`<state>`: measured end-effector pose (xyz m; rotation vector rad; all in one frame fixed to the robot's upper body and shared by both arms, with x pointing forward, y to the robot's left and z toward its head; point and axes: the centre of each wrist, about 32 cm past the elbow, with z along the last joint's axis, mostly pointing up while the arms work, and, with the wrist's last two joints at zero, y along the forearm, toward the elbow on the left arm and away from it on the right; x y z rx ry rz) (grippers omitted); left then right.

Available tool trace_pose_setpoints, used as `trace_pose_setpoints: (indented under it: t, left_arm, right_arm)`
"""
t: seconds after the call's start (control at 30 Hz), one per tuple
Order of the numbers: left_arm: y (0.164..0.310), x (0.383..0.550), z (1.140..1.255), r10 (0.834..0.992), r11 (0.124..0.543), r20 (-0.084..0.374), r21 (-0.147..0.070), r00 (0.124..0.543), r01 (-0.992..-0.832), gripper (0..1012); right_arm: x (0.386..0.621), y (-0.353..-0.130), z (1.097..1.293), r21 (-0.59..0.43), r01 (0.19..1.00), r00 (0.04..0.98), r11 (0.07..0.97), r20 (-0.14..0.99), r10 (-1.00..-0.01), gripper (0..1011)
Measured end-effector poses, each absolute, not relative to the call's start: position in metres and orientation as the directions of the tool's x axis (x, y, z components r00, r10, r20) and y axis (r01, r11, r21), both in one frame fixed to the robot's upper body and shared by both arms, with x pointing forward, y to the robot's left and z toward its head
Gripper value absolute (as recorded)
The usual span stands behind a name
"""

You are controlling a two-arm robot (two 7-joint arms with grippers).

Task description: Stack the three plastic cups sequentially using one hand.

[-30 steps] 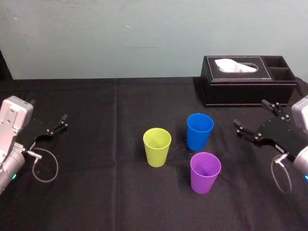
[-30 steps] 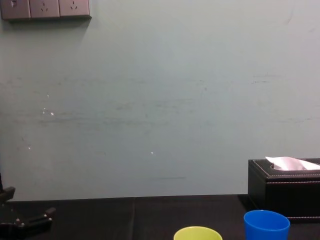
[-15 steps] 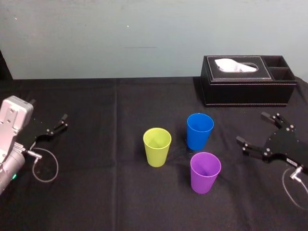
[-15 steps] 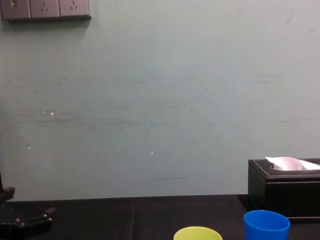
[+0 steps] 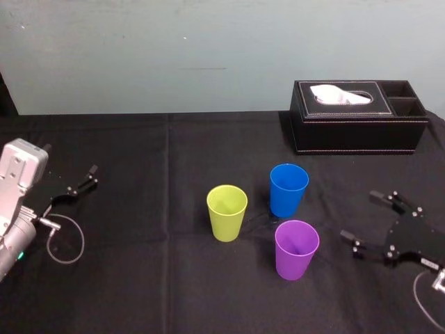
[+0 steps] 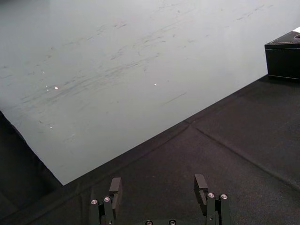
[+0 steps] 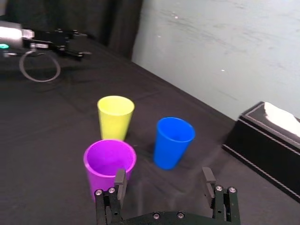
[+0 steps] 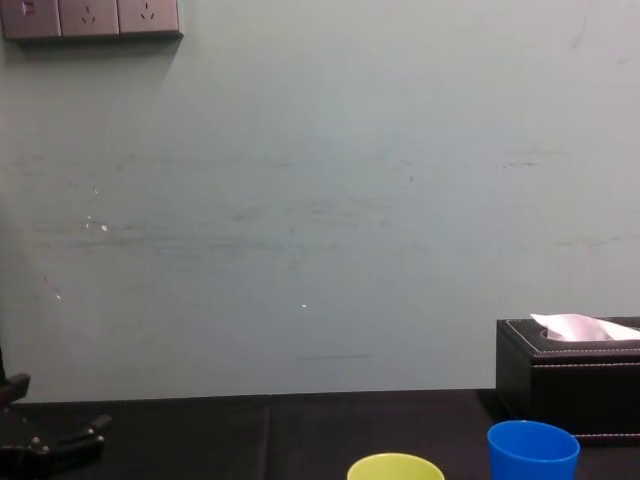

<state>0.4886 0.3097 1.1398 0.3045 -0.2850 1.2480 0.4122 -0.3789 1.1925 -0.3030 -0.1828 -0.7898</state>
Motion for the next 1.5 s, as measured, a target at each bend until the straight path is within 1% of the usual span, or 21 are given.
trace_pose_setpoints:
  t: [0.17,0.43,0.83,1.03,1.5]
  left_arm:
    - [0.31,0.489,1.14,0.88,0.287,0.374,0.07,0.292,-0.955,1010]
    - [0.31,0.489,1.14,0.88,0.287,0.374,0.07,0.292,-0.955,1010]
    - [0.31,0.489,1.14,0.88,0.287,0.374,0.07,0.292,-0.955,1010]
    - [0.31,0.489,1.14,0.88,0.287,0.374,0.07,0.292,-0.955,1010]
    - [0.31,0.489,1.14,0.88,0.287,0.374,0.07,0.292,-0.955,1010]
  right_arm:
    - [0.408,-0.379,1.189,-0.211,0.691,0.721,0.691,0.266,-0.64,1003]
    - [0.402,-0.369,1.176,-0.246,0.647,0.762,0.722,0.245,-0.6,1003]
    - [0.4,-0.357,1.16,-0.275,0.637,0.771,0.72,0.222,-0.597,1003]
    - [0.402,-0.354,1.157,-0.28,0.634,0.773,0.721,0.212,-0.598,1003]
    - [0.406,-0.35,1.156,-0.275,0.634,0.773,0.723,0.203,-0.601,1003]
